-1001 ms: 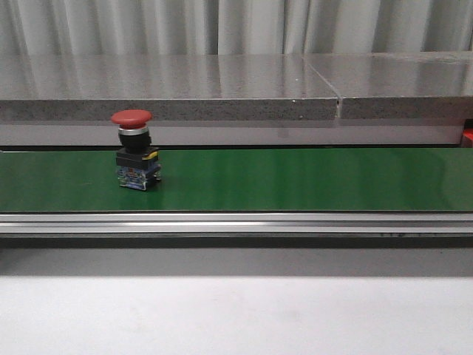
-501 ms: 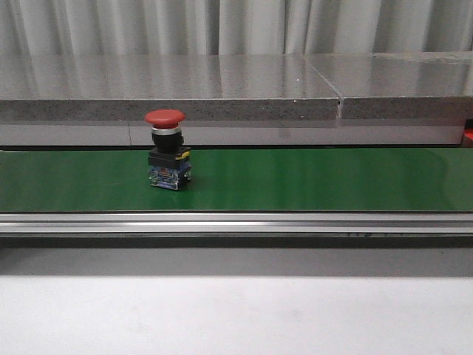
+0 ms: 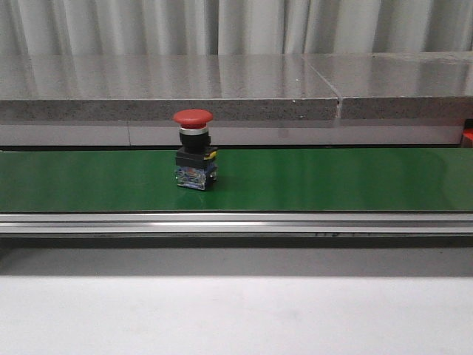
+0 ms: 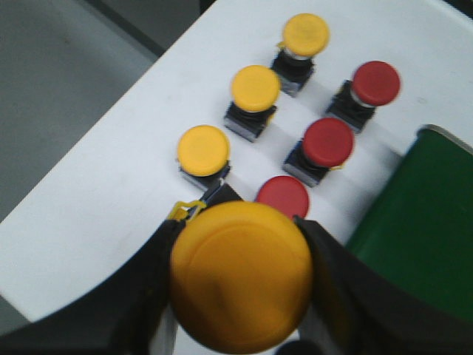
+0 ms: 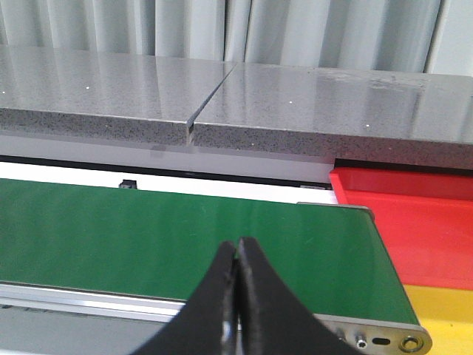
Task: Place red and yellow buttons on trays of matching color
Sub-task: 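Set the yellow button on the green belt and open the left gripper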
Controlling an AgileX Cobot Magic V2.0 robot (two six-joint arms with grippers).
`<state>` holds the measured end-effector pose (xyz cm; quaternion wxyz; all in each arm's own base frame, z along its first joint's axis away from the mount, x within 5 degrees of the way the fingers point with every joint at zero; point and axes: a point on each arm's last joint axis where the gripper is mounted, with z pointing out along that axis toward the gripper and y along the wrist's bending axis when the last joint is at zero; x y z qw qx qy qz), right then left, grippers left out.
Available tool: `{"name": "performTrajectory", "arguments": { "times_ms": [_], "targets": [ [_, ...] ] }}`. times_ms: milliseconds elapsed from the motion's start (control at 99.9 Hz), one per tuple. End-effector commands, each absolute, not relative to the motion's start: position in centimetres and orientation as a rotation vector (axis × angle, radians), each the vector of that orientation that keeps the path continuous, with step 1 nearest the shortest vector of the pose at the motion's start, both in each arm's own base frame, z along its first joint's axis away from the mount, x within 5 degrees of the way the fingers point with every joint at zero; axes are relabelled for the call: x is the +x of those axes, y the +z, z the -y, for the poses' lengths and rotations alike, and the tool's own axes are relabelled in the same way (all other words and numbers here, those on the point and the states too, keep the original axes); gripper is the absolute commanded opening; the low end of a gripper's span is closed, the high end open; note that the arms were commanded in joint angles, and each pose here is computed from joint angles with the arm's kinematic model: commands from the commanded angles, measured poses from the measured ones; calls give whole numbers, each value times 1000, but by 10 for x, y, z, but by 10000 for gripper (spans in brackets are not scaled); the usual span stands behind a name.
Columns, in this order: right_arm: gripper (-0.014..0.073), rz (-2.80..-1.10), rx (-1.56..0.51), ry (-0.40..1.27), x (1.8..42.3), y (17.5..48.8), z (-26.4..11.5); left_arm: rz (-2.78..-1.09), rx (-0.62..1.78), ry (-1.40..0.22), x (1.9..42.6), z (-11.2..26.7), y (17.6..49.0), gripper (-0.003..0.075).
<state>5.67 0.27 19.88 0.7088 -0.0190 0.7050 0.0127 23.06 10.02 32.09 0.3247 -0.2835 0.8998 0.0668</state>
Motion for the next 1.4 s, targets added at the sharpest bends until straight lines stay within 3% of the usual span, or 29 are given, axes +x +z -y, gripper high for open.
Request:
{"name": "performTrajectory", "arguments": {
  "times_ms": [0,150,390,721,1021,1161,1392],
  "targets": [
    [-66,-1450,-46,16,54,212,-2,-2299,-614,151,240,-85,349,-19],
    [-66,-1450,-46,16,54,212,-2,-2362,-463,102,263,-61,352,-19],
    [-66,-1450,-46,16,54,212,-2,-2482,-343,52,298,-34,325,-19],
    [-66,-1450,-46,16,54,212,-2,-2581,-353,9,320,-29,291,-18],
    [-66,-1450,-46,16,54,212,-2,-2607,-344,-58,325,-24,284,-3],
    [-66,-1450,-46,16,54,212,-2,-2612,-334,-69,325,-24,282,122],
    [-66,-1450,-46,16,54,212,-2,-2618,-314,-64,325,-24,282,481]
  ]
}}
